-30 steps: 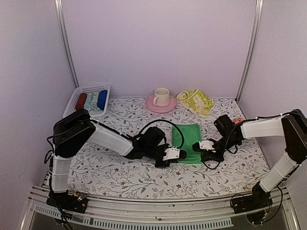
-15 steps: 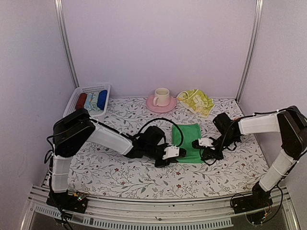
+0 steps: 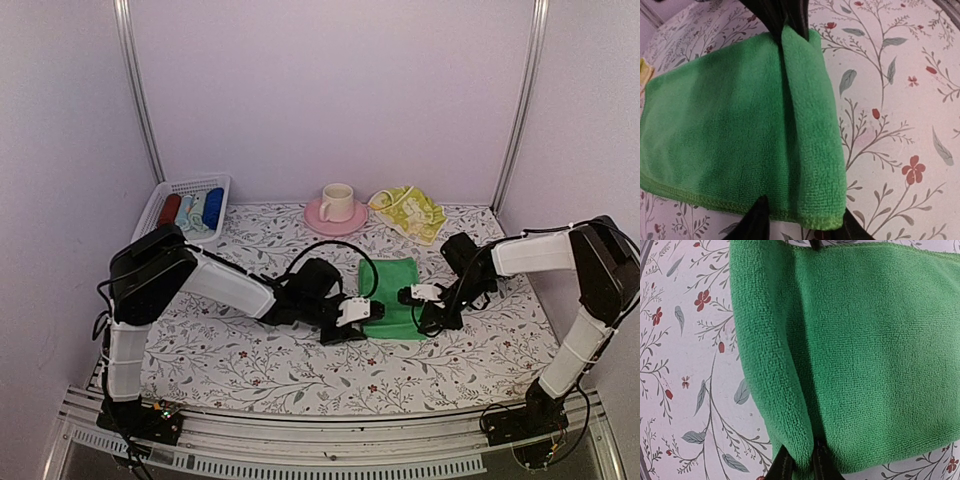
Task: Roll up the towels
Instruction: Roll the towel at the center of the board.
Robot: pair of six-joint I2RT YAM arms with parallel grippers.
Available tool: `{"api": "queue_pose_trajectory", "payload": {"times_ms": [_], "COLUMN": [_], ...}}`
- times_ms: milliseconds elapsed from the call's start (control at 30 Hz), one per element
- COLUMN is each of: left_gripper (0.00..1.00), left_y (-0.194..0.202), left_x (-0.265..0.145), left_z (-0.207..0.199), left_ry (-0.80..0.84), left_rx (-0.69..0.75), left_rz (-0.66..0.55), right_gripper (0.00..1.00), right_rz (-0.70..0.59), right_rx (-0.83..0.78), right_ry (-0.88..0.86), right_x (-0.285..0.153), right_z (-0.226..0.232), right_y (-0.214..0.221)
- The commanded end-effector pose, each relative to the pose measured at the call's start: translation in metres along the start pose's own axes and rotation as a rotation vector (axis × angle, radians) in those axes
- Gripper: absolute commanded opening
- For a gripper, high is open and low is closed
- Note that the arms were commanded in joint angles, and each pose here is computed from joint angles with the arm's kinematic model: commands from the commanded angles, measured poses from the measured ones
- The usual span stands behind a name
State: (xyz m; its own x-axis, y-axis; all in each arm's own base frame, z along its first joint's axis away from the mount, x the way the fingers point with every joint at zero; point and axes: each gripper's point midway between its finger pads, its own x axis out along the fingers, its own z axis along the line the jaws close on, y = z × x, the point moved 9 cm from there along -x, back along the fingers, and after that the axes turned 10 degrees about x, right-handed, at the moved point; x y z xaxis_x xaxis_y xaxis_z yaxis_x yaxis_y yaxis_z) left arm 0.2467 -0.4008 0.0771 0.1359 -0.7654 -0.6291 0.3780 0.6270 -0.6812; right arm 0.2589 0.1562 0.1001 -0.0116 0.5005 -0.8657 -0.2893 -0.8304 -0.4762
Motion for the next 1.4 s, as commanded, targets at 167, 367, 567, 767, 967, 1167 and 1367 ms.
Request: {"api": "queue_pose_trajectory", "payload": {"times_ms": [167,367,567,767,967,1167,1367], "left_gripper": [0.57,0.59,0.58,0.58,0.46,0.26,0.07], "left_y": [-0.024,-0.039,-0.04,-0.047,-0.045,-0.04,-0.032], "left_x": [-0.036,-0.032,-0.023,-0.019,-0.004,0.002,0.007], "left_z": [0.025,0.019,0.007,0.002,0.004,0.004,0.008], "left_ry": [-0.135,-0.072,0.023,0.067,0.062,0.052,0.018], "left_rx": [-0.016,-0.003,-0.009,-0.024,-0.063,-0.081,-0.111], "left_rz": [-0.083,-0.112,-0.086,-0.099,-0.052,-0.026,0.013], "right_gripper": [0.16,0.17,0.18,0.18,0.18,0.18,0.27], "right_rz": [0.035,0.037,0.042,0.049,0.051,0.051,0.042], "right_rx": [0.042,0.059,0.064,0.069,0.072,0.073,0.069], "right_ry": [0.031,0.038,0.04,0.046,0.045,0.046,0.054], "right_x": [0.001,0.001,0.001,0.002,0.003,0.002,0.0], "right_z": [-0.01,-0.012,-0.012,-0.014,-0.014,-0.014,-0.014], "right_y": [0.001,0.0,0.001,0.002,0.003,0.003,0.002]}}
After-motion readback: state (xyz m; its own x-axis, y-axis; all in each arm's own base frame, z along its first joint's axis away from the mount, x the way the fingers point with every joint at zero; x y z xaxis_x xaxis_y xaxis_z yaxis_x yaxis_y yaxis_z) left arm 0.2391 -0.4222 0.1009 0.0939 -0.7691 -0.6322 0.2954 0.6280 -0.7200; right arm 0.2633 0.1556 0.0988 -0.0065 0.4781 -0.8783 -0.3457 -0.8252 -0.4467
